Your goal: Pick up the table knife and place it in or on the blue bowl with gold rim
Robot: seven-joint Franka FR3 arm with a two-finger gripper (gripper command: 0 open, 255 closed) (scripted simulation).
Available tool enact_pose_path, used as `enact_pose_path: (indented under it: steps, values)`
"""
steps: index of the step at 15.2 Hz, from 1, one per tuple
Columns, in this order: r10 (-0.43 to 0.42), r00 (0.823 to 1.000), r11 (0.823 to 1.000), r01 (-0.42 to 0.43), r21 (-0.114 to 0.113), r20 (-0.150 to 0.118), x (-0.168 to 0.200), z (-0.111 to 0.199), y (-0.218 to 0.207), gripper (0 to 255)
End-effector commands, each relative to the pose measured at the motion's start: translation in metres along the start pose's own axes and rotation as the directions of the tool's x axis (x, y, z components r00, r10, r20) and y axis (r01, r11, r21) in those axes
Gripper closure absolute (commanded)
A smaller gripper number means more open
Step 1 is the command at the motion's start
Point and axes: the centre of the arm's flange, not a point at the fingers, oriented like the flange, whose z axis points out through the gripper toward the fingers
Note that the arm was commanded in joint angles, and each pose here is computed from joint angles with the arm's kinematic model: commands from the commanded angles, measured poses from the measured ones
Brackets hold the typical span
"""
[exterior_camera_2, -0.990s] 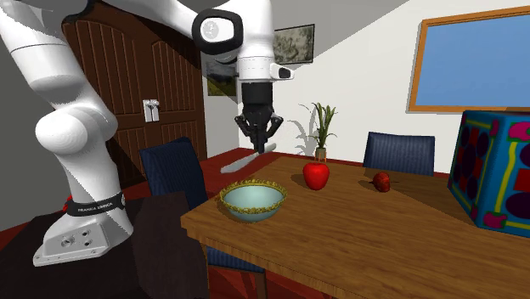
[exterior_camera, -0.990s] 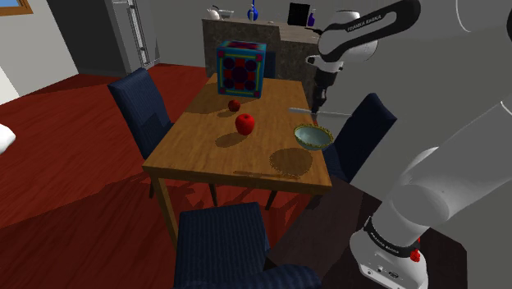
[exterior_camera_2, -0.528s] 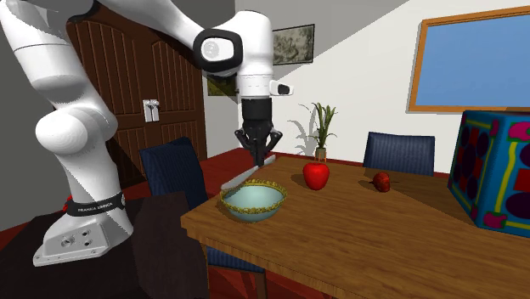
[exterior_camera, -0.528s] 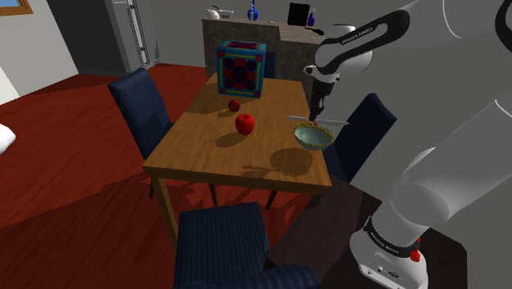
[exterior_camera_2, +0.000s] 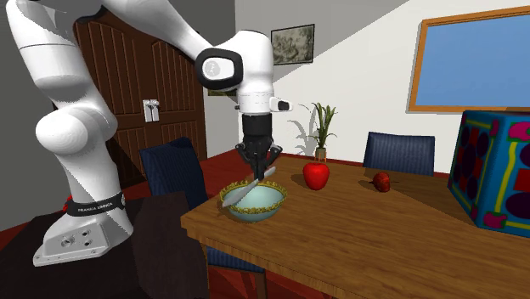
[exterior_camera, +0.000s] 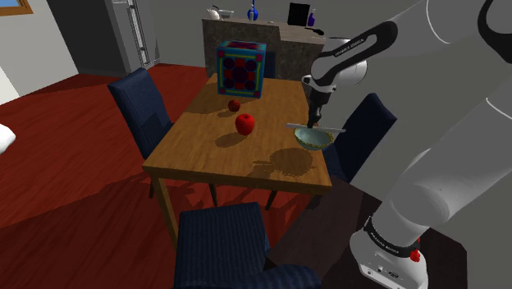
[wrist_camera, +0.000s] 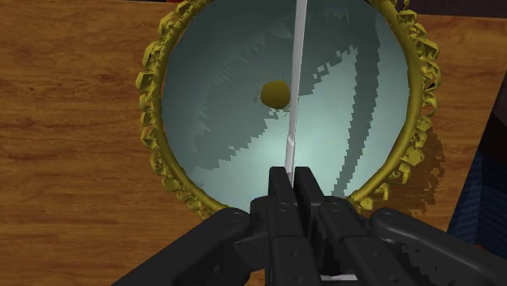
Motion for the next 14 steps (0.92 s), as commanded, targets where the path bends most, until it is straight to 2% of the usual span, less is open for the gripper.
enact_pose_path:
  steps: [1,7,8,13,14]
  values:
    - [0.000,1.000,1.000,0.000,-0.001,0.000,-0.001,0.003,0.000,255]
    - [0.000,1.000,1.000,0.000,0.000,0.000,-0.001,0.003,0.000,255]
    - [0.000,1.000,1.000,0.000,0.000,0.000,-0.001,0.003,0.000,0]
    - [0.000,1.000,1.000,0.000,0.000,0.000,-0.001,0.003,0.000,0]
    - [0.000,1.000,1.000,0.000,-0.001,0.000,-0.001,-0.011,0.000,0]
